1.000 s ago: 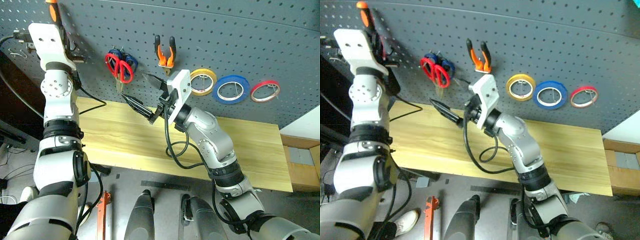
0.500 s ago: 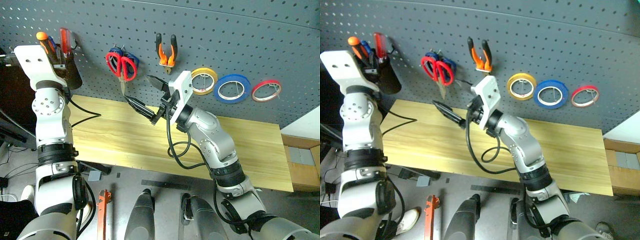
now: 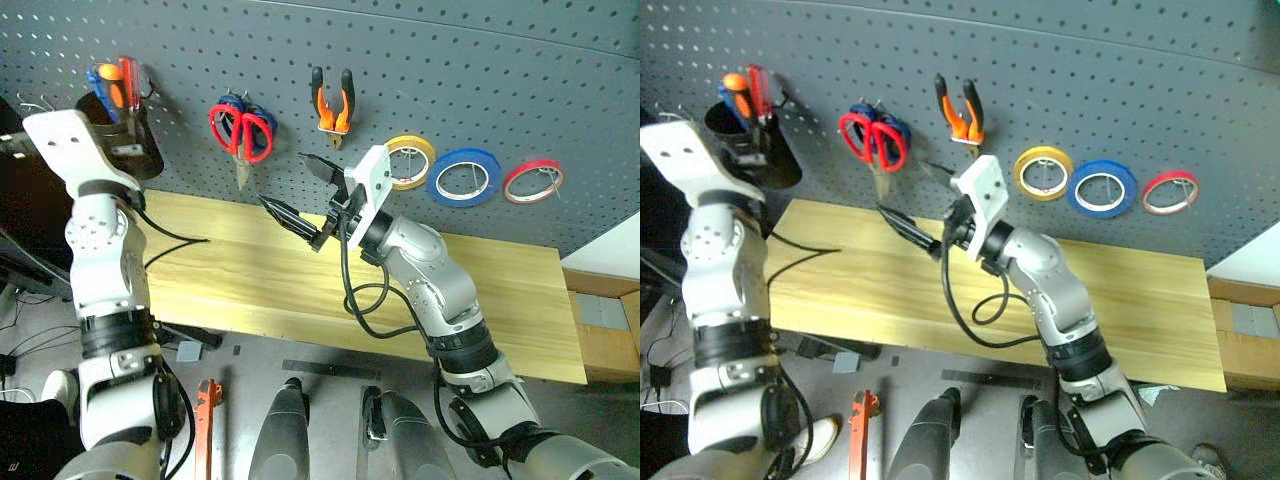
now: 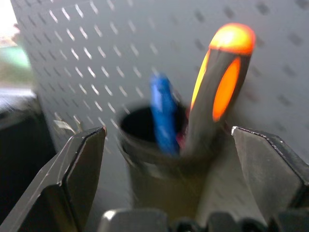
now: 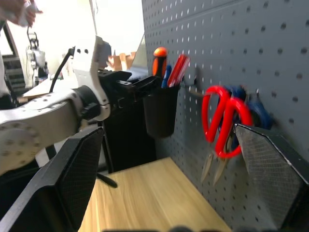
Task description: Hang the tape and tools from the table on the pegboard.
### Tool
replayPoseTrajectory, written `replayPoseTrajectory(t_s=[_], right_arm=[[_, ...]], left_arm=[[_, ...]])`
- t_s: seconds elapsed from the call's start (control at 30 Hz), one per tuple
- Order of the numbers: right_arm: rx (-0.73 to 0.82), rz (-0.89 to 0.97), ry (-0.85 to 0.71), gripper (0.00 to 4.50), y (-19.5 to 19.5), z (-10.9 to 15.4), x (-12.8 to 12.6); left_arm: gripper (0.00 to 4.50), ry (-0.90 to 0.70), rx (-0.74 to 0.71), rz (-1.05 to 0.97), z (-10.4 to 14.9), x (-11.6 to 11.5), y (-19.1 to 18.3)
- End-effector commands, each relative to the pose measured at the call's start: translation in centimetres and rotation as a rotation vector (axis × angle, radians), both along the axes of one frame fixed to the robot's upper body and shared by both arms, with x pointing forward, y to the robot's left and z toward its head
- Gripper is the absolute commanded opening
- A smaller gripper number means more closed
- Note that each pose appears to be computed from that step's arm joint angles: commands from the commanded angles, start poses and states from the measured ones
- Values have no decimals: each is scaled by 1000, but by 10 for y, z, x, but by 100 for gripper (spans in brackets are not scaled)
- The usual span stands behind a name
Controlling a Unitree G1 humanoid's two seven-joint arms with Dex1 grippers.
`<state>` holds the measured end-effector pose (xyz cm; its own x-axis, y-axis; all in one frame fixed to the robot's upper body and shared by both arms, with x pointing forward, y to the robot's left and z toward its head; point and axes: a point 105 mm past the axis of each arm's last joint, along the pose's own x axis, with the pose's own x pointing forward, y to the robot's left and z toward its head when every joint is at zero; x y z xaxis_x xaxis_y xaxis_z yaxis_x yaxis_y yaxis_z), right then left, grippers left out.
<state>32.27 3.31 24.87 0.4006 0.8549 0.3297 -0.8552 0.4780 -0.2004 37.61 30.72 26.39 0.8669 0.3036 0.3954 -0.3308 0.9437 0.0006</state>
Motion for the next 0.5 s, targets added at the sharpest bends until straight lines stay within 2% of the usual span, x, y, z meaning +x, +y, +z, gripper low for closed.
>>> replayPoseTrajectory(t_s=[0.03,0.1,0.2,0.37,0.5], right_arm=[[16,-7,-71,450,-17,11,-17],[8,-20,-61,450,-25,7,-24],[-18,-61,-34,450,-38,-5,-34],[-48,-222,75,450,-69,-36,-34],[-81,-410,155,450,-94,-60,-19]], left_arm=[[447,-80,5,-78,20,-30,-34],[447,-71,-6,-129,17,-40,-55],[447,7,-14,-229,-1,-52,-92],[447,314,-88,-289,-78,-63,-129],[447,482,-72,-254,-120,-61,-136]])
